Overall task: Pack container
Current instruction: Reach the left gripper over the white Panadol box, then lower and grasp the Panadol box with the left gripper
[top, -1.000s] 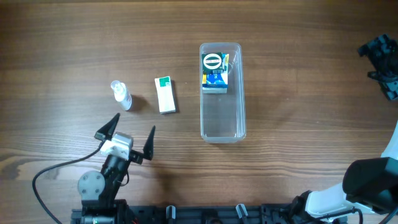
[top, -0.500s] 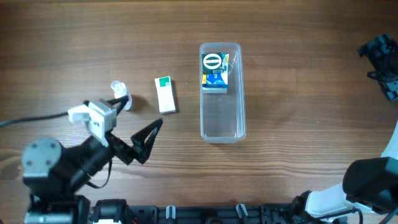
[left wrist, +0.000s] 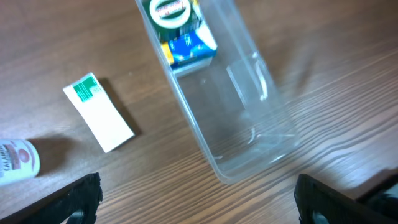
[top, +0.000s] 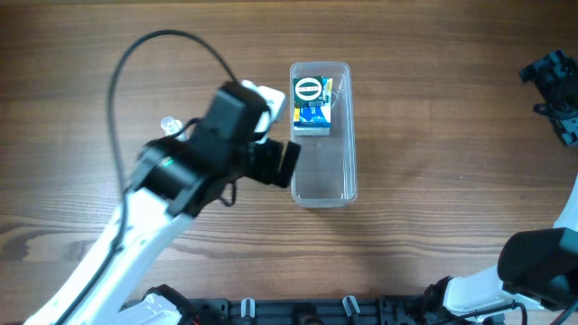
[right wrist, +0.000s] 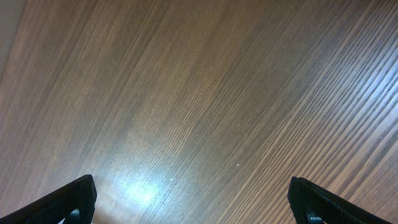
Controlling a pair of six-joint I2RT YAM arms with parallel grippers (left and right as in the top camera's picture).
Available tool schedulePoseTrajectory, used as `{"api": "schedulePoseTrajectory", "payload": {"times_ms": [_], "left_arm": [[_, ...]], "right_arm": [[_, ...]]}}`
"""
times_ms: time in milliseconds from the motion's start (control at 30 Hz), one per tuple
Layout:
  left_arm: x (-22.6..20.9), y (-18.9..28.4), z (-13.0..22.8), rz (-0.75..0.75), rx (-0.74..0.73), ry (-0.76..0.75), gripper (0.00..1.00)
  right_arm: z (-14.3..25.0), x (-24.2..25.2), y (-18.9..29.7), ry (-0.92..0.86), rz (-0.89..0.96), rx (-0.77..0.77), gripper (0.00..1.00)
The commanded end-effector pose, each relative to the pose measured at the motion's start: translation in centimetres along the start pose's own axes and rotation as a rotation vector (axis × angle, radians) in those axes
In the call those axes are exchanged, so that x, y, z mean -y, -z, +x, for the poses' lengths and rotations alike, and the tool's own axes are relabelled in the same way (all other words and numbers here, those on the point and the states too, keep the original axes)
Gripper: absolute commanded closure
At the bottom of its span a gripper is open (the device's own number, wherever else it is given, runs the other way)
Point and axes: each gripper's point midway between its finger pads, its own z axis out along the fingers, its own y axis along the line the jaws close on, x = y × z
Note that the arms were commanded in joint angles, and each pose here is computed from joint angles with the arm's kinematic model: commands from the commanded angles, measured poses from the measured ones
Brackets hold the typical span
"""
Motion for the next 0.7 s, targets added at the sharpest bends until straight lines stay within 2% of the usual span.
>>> {"api": "schedulePoseTrajectory", "payload": {"times_ms": [0, 67, 133, 300, 567, 667], "left_arm": [[-4.9, -3.5, -0.4, -0.236, -0.030, 0.368, 0.00], [-7.6, -5.1, 0.1, -0.289, -0.065, 0.505, 0.00], [-8.8, -6.3, 0.4, -0.290, -0.095, 0.552, 0.00], [-9.2, -7.5, 1.2, -0.288, -0.149, 0.533, 0.00], [-12.2, -15.0, 5.2, -0.364, -0.355, 0.602, 0.00], [-12.6, -16.9, 5.6, -0.335, -0.379, 0.628, 0.00]], "right_arm": [[-0.1, 0.2, -0.6, -0.012, 0.022, -0.002, 0.00], [-0.1, 0.2, -0.6, -0.012, 0.022, -0.002, 0.00], [-0.1, 0.2, -0.6, -0.012, 0.022, -0.002, 0.00], [-0.1, 0.2, -0.6, -0.012, 0.022, -0.002, 0.00], [-0.1, 0.2, -0.6, -0.012, 0.022, -0.002, 0.00], [-0.1, 0.2, -0.6, -0.012, 0.022, -0.002, 0.00]]}}
